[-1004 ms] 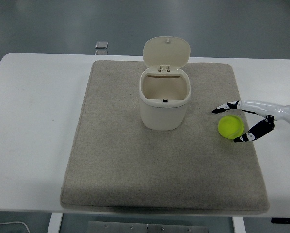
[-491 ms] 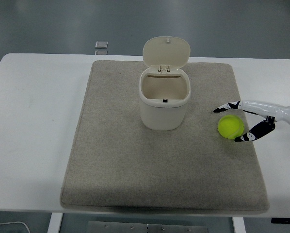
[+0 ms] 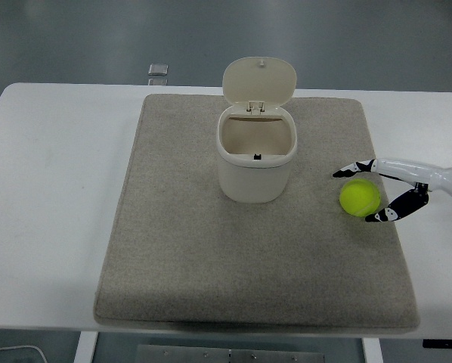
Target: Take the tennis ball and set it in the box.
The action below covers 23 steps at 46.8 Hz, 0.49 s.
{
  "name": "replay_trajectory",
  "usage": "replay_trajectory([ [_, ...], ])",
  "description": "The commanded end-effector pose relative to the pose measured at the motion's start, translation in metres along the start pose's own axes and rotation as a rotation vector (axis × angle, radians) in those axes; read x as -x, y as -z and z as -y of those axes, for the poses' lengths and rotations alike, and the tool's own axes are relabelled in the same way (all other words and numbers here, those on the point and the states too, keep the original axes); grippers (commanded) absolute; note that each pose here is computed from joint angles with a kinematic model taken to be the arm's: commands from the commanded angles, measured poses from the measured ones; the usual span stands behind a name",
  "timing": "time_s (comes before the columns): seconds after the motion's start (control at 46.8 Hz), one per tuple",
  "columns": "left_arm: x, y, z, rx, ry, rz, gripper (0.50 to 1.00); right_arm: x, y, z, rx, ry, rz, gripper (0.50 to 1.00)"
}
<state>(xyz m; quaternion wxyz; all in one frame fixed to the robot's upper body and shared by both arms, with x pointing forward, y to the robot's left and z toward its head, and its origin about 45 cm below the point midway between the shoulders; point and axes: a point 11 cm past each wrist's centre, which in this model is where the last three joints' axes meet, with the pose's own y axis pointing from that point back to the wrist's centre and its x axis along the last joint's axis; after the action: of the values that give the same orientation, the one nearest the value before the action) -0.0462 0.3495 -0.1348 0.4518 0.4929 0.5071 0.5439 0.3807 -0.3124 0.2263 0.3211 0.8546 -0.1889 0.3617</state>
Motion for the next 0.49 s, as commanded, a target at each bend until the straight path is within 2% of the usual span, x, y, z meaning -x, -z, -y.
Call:
replay_trajectory([
  [0.0,0.0,0.0,0.0,0.0,0.0,0.0,0.992,0.0004,0.0001,0.0005,0.0,0.002,-0.005,0.852],
  [0.15,0.0,0.0,0.0,0.0,0.0,0.0,0.992,0.0024,-0.0021,-0.0007,0.007,0.007,-0.006,0.801],
  [0.47,0.0,0.0,0.0,0.0,0.0,0.0,0.992,0.0032,-0.0039,-0.0003,0.012,-0.002,-0.009,0.795],
])
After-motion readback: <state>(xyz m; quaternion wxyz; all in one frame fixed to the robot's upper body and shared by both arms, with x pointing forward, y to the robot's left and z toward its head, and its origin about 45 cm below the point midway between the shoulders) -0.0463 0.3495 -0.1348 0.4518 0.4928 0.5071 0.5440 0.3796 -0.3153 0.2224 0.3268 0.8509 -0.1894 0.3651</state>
